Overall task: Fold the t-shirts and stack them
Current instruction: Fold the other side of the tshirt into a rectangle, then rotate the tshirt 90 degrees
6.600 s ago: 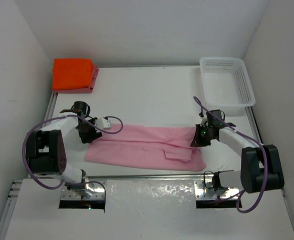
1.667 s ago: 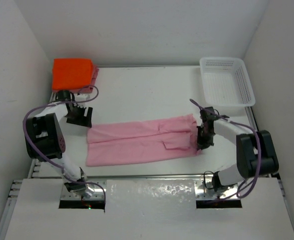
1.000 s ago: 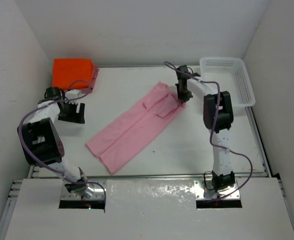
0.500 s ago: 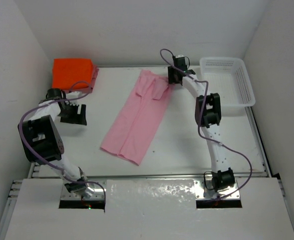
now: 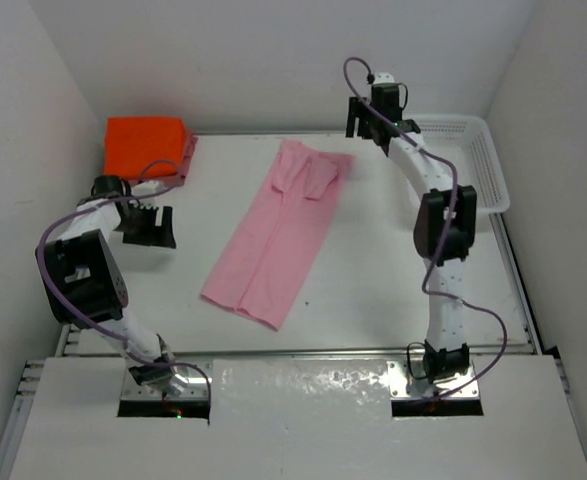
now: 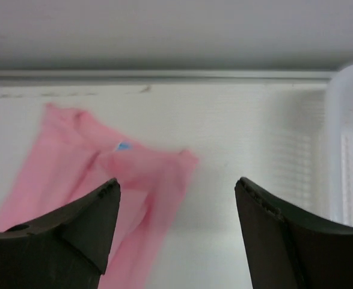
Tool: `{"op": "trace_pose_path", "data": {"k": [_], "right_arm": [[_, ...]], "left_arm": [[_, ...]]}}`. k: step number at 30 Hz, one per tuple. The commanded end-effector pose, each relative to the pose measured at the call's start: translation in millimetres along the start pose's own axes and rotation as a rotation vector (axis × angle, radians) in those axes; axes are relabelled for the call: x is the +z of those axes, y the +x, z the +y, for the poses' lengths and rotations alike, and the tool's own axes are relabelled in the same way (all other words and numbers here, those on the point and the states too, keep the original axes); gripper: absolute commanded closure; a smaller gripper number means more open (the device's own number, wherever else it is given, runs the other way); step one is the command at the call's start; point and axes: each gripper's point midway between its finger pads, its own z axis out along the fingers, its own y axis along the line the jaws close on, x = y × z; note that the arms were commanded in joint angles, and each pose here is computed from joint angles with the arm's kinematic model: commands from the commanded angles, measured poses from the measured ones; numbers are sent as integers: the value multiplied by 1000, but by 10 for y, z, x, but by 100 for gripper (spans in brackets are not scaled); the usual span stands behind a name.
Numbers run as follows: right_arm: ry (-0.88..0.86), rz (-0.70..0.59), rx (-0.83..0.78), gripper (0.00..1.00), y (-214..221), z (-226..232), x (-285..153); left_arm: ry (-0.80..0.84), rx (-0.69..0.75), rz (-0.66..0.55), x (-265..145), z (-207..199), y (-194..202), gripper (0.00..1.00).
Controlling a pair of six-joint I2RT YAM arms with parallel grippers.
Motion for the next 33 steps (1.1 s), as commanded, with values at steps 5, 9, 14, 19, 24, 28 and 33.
{"op": "trace_pose_path", "data": {"k": [5,9,14,19,24,28,33], "right_arm": [[-205,182,429,38,977,770,-1997],[-321,400,486,44,2403,1369,-2853],[-382,472,595,46,2995,1788,-3226],[-352,510,526,46,3374,1971,-3344],[-344,590,593,46,3760,2213,-3321],[-330,617,644,48,3870,2313,-3260],[-304,651,644,67,3978,2337,-3217]], "left_arm": [[43,70,-129,-208,-262,-146,26],[44,133,-150,-270,-441,-83,26],[59,164,-208,-323,-598,-91,26],[55,167,-216,-379,-626,-75,26],[49,187,-234,-457,-675,-37,26],[33,202,-249,-515,-683,-18,26],[40,207,-247,-530,-705,2,26]]}}
